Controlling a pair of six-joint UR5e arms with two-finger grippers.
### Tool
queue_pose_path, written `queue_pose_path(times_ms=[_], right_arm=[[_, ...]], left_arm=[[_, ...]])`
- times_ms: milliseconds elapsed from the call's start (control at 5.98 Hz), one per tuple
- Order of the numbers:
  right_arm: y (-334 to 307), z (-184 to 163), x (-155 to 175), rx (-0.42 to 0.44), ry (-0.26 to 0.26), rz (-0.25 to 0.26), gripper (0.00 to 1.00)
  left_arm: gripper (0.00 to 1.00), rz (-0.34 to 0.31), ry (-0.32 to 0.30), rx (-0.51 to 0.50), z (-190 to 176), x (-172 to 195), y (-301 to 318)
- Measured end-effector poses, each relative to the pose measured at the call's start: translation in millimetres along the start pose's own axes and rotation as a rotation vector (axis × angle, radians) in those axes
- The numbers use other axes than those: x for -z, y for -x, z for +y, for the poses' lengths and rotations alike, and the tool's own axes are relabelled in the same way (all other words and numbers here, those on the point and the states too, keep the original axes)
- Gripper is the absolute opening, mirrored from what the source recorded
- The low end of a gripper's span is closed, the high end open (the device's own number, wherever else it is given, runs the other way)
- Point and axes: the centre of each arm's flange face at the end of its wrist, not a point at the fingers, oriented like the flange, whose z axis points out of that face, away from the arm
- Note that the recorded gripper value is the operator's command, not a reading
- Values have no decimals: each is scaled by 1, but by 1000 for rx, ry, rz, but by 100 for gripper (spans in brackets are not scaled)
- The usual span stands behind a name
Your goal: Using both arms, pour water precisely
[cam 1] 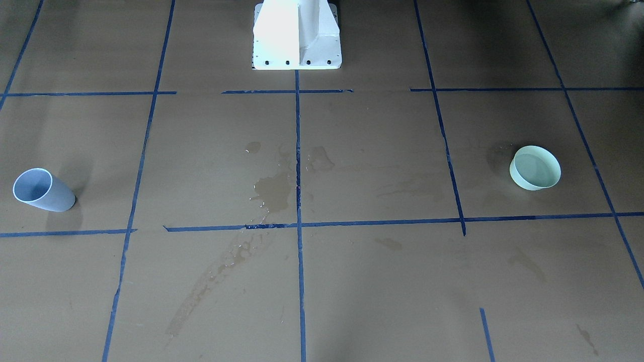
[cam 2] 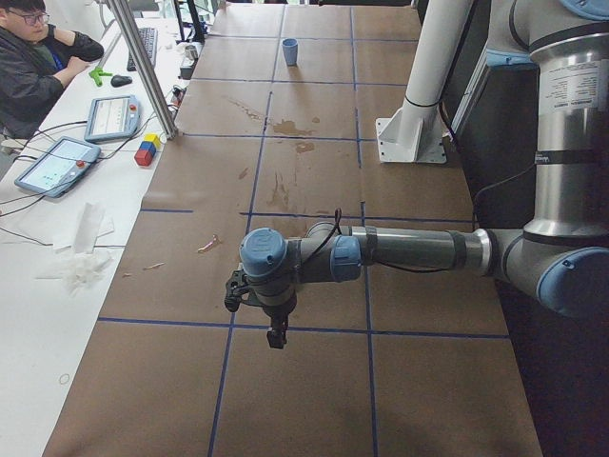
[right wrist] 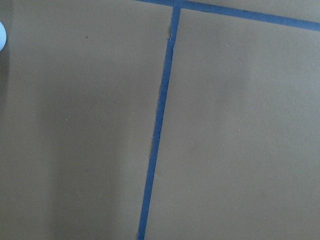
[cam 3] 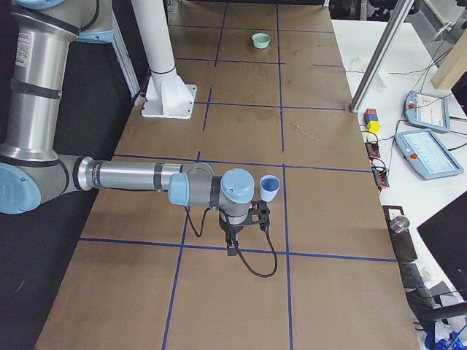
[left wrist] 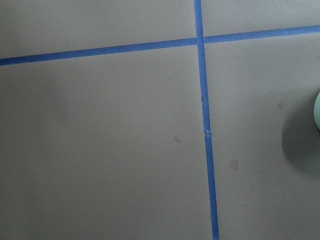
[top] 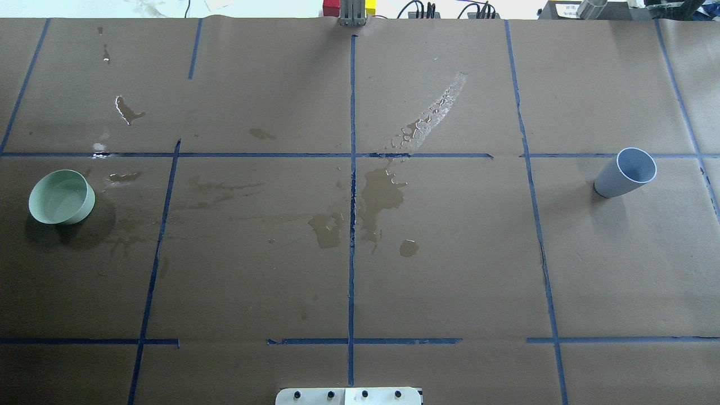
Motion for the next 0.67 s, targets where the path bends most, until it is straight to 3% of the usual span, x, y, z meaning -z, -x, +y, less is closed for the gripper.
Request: queue_pose_path(times_ms=[502,669], right_arm=[[1,-1,1,4,-2,1,100],[1,-2,1,6,-4,2,100]], left_arm=[[100,-3,24,-36,-7,-11,-16],[100,-10,-1,-68,-17,-6,-24]])
